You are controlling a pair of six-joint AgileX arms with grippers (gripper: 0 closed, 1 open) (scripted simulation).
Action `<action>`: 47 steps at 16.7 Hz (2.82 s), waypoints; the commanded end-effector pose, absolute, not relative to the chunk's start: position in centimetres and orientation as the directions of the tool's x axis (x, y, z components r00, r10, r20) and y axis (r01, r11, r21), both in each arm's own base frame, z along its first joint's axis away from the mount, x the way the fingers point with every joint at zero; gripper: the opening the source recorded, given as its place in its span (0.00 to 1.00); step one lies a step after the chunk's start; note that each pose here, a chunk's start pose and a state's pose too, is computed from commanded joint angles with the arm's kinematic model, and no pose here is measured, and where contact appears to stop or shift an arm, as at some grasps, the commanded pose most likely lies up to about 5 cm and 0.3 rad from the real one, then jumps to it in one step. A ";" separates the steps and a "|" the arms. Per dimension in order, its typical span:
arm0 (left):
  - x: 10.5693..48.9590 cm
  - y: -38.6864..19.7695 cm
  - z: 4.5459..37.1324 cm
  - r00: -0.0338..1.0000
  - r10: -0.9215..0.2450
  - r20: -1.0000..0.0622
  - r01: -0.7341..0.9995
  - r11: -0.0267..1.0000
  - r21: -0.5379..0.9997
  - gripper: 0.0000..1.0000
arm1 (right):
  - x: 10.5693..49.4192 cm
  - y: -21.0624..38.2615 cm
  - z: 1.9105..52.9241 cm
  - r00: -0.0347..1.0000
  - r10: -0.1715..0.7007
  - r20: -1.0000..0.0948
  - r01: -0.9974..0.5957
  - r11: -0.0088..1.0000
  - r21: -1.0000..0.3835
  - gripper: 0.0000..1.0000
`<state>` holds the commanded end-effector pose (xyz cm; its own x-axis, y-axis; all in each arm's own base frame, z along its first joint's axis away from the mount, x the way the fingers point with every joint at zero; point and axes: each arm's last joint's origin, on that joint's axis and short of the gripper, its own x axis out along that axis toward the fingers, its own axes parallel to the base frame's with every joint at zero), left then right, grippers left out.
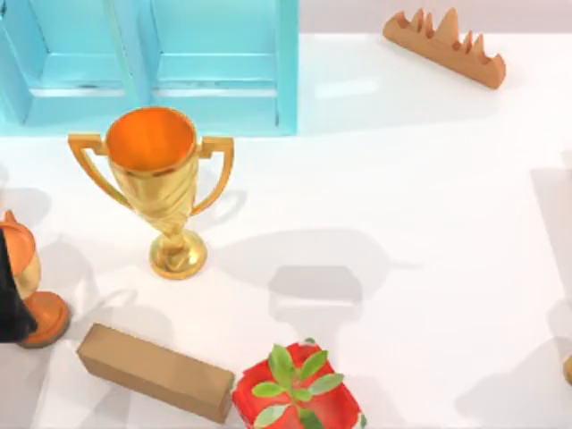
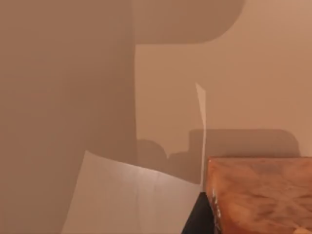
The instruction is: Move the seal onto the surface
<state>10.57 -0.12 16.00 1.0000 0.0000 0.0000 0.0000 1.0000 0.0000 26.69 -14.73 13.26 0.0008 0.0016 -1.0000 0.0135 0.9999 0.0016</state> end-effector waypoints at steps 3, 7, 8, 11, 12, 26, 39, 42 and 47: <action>10.6 -0.1 16.0 1.000 0.000 0.000 0.000 1.000 0.000 1.00 | 26.9 -14.4 14.2 0.000 -0.009 -1.000 0.022 1.000 -0.009 0.00; 10.6 -0.1 16.0 1.000 0.000 0.000 0.000 1.000 0.000 1.00 | 27.8 -12.3 19.5 0.040 -0.062 -0.997 0.033 0.998 -0.060 0.00; 10.6 -0.1 16.0 1.000 0.000 0.000 0.000 1.000 0.000 1.00 | 27.8 -11.5 21.4 0.059 -0.077 -0.995 0.033 0.997 -0.075 0.00; 10.6 -0.1 16.0 1.000 0.000 0.000 0.000 1.000 0.000 1.00 | 27.0 -8.7 26.7 0.110 -0.106 -0.988 0.029 0.994 -0.103 0.00; 10.6 -0.1 16.0 1.000 0.000 0.000 0.000 1.000 0.000 1.00 | 26.7 -7.8 27.9 0.117 -0.108 -0.987 0.027 0.994 -0.106 0.00; 10.6 -0.1 16.0 1.000 0.000 0.000 0.000 1.000 0.000 1.00 | 26.8 0.3 28.3 0.001 0.001 -1.000 0.014 1.000 0.001 0.00; 10.6 -0.1 16.0 1.000 0.000 0.000 0.000 1.000 0.000 1.00 | 35.5 9.5 23.9 -0.015 -0.004 -1.000 0.019 1.000 -0.005 0.00; 10.6 -0.1 16.0 1.000 0.000 0.000 0.000 1.000 0.000 1.00 | 38.1 15.8 19.8 -0.027 -0.012 -1.000 0.019 1.000 -0.012 0.00; 10.6 -0.1 16.0 1.000 0.000 0.000 0.000 1.000 0.000 1.00 | 38.7 21.4 17.3 0.001 0.000 -1.000 0.019 1.000 0.000 0.00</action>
<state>10.57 -0.12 16.00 1.0000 0.0000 0.0000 0.0000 1.0000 0.0000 38.74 21.36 17.25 0.0014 -0.0005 -1.0000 0.0190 0.9998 -0.0004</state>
